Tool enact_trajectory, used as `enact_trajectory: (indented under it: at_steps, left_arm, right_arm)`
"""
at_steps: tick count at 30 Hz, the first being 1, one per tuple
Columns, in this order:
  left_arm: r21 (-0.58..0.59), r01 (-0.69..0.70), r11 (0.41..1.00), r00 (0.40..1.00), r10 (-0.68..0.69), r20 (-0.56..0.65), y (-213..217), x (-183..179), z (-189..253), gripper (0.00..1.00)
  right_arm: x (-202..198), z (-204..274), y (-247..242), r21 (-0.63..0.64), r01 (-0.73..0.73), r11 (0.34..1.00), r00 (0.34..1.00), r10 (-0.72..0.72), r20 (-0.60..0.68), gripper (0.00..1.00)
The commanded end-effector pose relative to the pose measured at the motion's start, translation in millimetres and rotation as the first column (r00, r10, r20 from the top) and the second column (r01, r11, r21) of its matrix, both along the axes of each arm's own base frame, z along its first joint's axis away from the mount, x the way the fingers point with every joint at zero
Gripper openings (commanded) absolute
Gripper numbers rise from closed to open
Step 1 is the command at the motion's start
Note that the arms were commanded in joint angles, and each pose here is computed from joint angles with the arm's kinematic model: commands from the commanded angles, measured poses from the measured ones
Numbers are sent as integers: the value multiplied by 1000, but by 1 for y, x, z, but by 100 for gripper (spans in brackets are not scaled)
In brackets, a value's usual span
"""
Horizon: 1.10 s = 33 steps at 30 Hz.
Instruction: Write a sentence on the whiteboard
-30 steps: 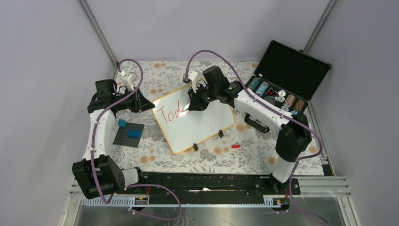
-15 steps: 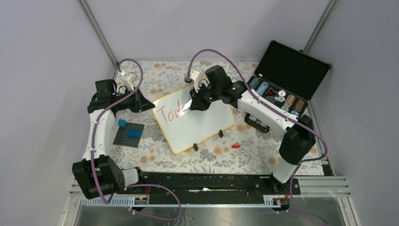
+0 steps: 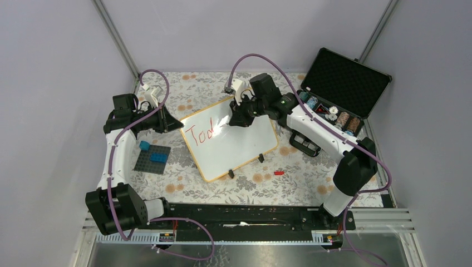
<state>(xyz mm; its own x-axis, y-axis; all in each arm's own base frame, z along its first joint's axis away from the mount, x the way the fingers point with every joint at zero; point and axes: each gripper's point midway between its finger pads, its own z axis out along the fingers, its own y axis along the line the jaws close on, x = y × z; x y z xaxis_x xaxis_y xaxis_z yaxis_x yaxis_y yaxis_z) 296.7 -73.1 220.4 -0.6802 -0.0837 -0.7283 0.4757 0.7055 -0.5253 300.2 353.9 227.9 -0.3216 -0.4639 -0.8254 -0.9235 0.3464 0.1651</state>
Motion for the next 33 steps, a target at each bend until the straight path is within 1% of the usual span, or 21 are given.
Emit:
enact_trajectory:
  at_steps: [1, 6, 33]
  left_arm:
    - [20, 0, 1000, 999, -1, 43, 1, 0, 5, 0]
    - [18, 1, 1000, 999, -1, 42, 1, 0, 4, 0]
    - [18, 4, 1000, 999, -5, 49, -1, -2, 6, 0]
  right_arm:
    - [-2, 17, 0, 35, -23, 999, 999, 22, 42, 0]
    - [2, 20, 5, 59, -10, 998, 999, 7, 46, 0]
    - [17, 7, 17, 17, 28, 999, 997, -29, 66, 0]
